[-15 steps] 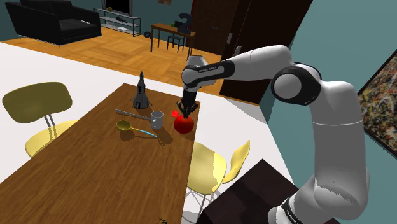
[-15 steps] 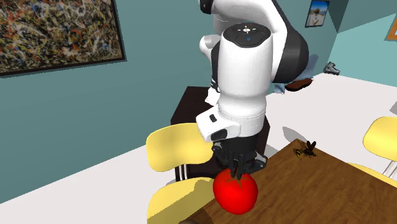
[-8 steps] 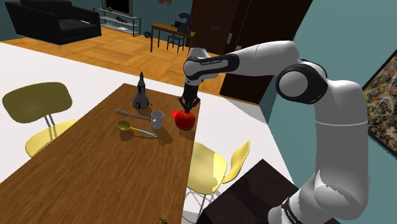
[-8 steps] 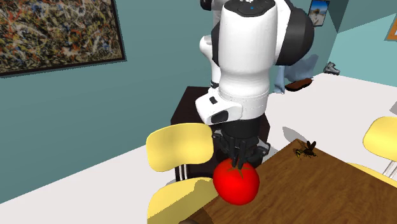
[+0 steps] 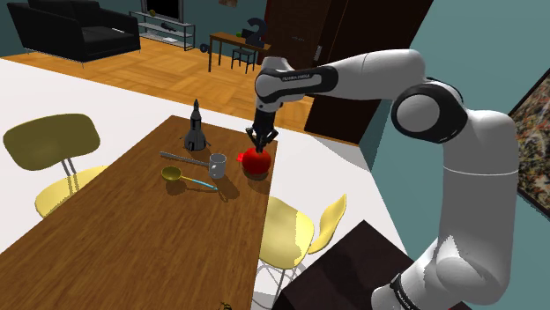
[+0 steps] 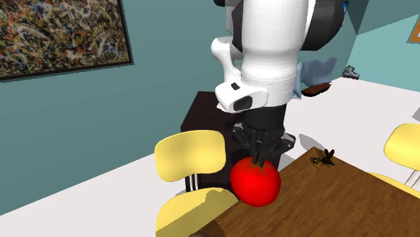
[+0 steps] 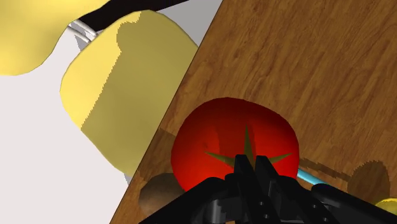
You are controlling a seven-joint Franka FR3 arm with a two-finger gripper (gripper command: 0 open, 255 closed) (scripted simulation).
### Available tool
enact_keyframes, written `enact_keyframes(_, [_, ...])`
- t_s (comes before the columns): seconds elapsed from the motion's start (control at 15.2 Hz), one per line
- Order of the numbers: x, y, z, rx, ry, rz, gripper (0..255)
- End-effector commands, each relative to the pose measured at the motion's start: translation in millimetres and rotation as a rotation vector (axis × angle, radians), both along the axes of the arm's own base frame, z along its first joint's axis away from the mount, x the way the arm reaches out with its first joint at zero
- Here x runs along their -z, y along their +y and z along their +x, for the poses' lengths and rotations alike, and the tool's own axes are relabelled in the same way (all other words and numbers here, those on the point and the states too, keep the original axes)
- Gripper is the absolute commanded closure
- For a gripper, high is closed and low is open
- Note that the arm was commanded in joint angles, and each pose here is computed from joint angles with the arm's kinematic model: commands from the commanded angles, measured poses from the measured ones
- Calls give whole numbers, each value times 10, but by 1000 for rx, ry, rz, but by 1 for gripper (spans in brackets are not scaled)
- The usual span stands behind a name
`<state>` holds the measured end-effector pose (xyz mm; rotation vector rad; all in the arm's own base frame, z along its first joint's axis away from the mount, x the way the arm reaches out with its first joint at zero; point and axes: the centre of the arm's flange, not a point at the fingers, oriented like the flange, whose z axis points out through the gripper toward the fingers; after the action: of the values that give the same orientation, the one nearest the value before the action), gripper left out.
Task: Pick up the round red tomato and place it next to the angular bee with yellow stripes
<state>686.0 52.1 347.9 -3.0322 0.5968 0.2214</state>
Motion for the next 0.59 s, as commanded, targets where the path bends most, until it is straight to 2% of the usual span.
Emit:
enact_keyframes(0.0, [-10,208,-100,0,0,0,255])
enact_keyframes(0.53, [-16,1125,-624,0,0,0,255])
